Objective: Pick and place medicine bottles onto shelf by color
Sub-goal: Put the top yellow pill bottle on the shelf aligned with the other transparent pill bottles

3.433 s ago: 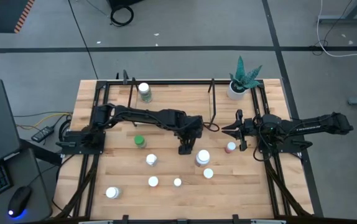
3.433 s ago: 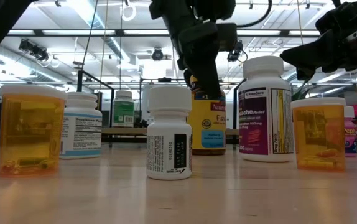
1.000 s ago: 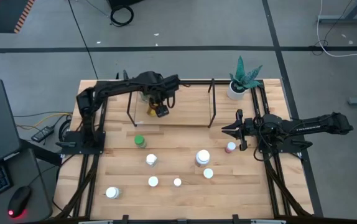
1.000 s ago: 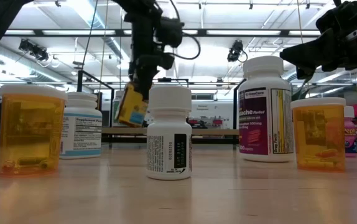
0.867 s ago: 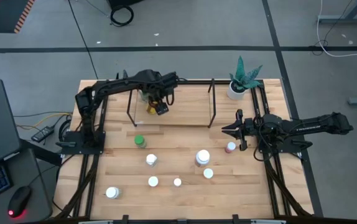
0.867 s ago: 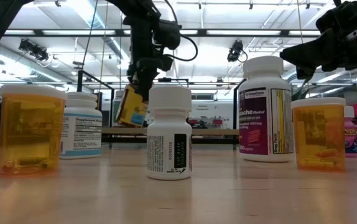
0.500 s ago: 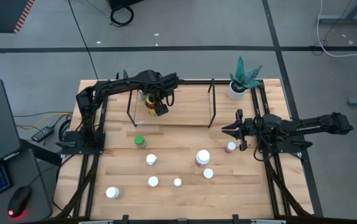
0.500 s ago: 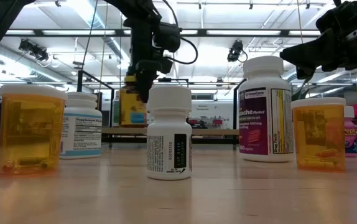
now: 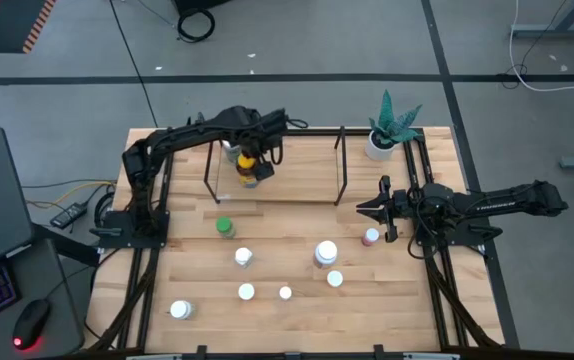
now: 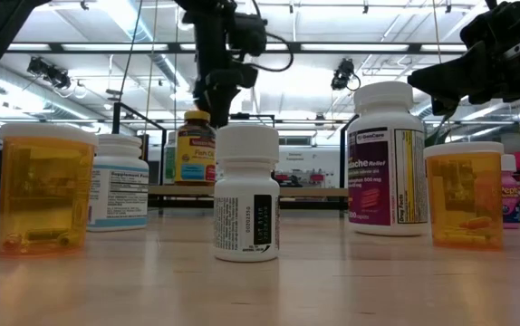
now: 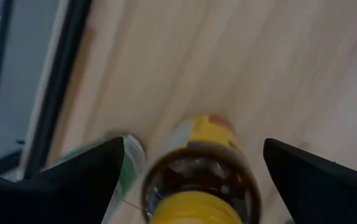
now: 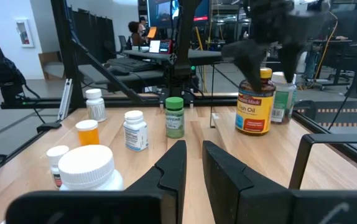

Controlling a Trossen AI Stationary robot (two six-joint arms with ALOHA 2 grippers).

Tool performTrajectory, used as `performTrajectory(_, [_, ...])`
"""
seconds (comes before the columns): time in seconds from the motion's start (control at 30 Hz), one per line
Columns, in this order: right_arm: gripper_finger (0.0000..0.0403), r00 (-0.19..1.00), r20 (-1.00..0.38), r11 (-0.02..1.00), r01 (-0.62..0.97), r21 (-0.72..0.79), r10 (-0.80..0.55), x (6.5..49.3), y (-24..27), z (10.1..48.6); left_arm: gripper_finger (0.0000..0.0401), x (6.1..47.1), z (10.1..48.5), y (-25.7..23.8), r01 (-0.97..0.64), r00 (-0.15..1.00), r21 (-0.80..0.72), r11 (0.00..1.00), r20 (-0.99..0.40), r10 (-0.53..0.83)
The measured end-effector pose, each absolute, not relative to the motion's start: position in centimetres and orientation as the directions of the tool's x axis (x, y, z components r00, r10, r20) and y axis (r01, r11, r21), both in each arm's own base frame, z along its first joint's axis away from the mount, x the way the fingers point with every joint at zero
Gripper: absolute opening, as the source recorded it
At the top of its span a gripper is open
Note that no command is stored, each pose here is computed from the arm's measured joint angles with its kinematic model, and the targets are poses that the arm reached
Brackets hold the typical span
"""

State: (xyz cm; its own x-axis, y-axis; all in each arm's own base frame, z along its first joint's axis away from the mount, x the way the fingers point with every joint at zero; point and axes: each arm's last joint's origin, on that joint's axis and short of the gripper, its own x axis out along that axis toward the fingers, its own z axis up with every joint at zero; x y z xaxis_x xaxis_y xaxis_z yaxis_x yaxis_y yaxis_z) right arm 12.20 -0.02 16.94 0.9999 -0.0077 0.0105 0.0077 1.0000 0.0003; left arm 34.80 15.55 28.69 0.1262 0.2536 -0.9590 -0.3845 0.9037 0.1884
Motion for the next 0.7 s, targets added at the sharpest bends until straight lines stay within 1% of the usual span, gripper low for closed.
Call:
performTrajectory(0.23, [0.0062,1.000,0.010,1.000,0.008,0.000,-0.008,12.2,0.0,16.9,0.0393,36.4,29.1,14.1,-0.312,0.177,0.327,0.892,-0.903,0.393])
performTrajectory(0.4, [0.0062,1.000,0.010,1.000,0.008,0.000,-0.008,12.2,0.0,16.9,0.0384,36.7,28.9,13.3,-0.298,0.115,0.464,0.834,-0.850,0.514])
performTrajectory(0.53, [0.0062,1.000,0.010,1.000,0.008,0.000,-0.008,12.2,0.0,16.9,0.0376,36.4,28.8,13.1,-0.294,0.084,0.473,0.831,-0.853,0.515])
performTrajectory(0.7, [0.0062,1.000,0.010,1.000,0.008,0.000,-0.008,12.2,0.0,16.9,0.0368,35.7,28.8,13.1,-0.301,0.001,0.516,0.802,-0.841,0.541])
